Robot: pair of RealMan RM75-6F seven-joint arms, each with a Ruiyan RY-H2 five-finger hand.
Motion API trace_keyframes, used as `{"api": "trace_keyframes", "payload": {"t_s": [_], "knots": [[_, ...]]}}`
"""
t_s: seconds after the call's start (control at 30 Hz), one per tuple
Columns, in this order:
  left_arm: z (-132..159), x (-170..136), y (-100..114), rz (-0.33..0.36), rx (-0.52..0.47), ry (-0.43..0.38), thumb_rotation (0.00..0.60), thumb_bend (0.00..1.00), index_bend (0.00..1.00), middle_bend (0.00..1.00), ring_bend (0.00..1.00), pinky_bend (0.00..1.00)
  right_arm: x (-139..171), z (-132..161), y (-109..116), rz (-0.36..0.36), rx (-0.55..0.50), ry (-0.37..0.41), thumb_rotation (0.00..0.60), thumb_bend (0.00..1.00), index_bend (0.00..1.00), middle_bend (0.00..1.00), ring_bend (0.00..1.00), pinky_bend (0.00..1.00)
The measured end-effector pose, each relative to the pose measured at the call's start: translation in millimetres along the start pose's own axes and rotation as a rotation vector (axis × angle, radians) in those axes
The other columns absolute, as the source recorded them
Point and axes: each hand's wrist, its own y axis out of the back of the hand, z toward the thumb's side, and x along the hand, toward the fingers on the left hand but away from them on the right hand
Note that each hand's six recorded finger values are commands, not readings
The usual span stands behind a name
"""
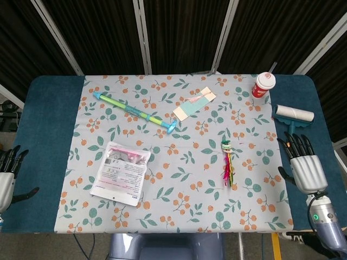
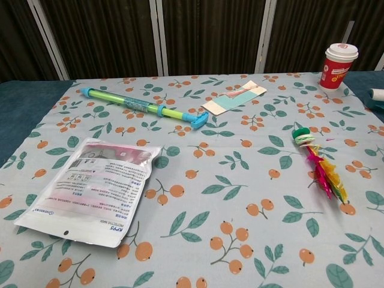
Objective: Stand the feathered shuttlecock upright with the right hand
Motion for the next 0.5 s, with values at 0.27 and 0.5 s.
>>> {"api": "trace_keyframes", "payload": {"t_s": [0.27,0.5], "knots": [[0,0,0,0.004,0.005,0.001,0.552,0.14,0.09,0.00,0.00,0.00,-2,8,-2,0.025,-0.006,0.088,0.600,0.16,0.17,0.02,0.00,0.00],[1,-1,0,0.011,0.013,0.006,0.554,0.14,0.09,0.00,0.00,0.00,-14,18,-4,0.058,0.014,0.265,0.600,0.15,0.27,0.12,0.00,0.00]]}}
